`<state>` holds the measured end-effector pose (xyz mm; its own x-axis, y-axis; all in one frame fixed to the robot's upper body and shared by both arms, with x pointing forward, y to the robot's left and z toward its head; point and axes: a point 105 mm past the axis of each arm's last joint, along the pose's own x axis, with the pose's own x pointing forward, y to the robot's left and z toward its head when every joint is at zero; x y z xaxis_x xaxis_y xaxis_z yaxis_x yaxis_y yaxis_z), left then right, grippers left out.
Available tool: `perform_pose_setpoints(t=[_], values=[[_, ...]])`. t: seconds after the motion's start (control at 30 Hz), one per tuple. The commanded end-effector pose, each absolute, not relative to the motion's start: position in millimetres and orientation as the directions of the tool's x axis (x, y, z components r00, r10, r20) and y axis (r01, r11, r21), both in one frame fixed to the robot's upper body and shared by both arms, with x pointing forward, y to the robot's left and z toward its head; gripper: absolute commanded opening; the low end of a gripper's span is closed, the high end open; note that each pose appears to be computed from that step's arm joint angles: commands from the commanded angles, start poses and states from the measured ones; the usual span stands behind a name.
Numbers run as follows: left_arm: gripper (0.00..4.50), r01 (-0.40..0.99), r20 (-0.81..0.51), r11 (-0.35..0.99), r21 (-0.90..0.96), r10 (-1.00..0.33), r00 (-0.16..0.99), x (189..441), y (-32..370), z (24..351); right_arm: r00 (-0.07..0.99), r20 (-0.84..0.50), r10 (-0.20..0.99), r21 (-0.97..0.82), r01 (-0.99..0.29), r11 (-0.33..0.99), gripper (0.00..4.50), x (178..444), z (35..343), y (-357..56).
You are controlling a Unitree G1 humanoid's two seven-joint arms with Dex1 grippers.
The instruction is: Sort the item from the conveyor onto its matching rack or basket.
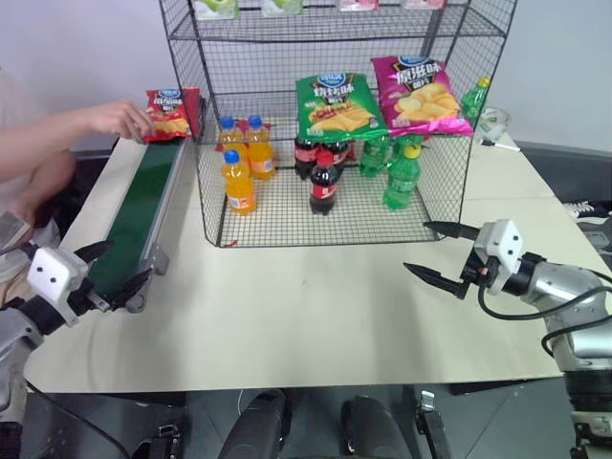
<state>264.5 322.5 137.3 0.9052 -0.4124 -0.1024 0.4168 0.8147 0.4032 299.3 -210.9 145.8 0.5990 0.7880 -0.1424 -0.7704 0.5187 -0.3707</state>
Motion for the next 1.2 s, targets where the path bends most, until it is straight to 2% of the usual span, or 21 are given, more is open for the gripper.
perform_pose_setpoints(t=[0.03,0.2,0.37,0.47,0.6,0.7,0.87,1.03,1.2], values=[[4.47,0.364,-0.052,0.815,0.451,-0.383,0.922,257,327,153,0.477,-0.082,0.875,-0.289,-0.852,0.437,4.50,290,156,-184],[4.47,0.348,-0.046,0.811,0.471,-0.371,0.927,253,325,149,0.302,-0.078,0.950,-0.199,-0.938,0.282,4.50,276,154,-158],[4.47,0.313,-0.038,0.813,0.490,-0.339,0.940,244,327,150,0.217,-0.036,0.976,-0.158,-0.965,0.209,4.50,278,157,-140],[4.47,0.270,-0.040,0.797,0.541,-0.297,0.954,237,334,149,0.165,-0.070,0.984,-0.157,-0.976,0.152,4.50,275,148,-131],[4.47,0.208,-0.004,0.742,0.638,-0.267,0.964,223,342,157,0.172,-0.065,0.983,-0.150,-0.976,0.160,4.50,279,141,-126],[4.47,0.193,-0.031,0.662,0.725,-0.248,0.968,213,347,153,0.183,-0.058,0.981,-0.155,-0.973,0.173,4.50,282,140,-126],[4.47,0.196,-0.122,0.399,0.896,-0.203,0.972,194,356,136,0.193,-0.056,0.980,-0.177,-0.967,0.181,4.50,287,139,-124],[4.47,0.197,-0.150,0.279,0.940,-0.180,0.972,173,364,116,0.187,-0.059,0.981,-0.189,-0.967,0.173,4.50,290,138,-121],[4.47,0.201,-0.178,0.194,0.960,-0.128,0.976,170,376,103,0.193,-0.067,0.979,-0.211,-0.962,0.175,4.50,292,137,-121]])
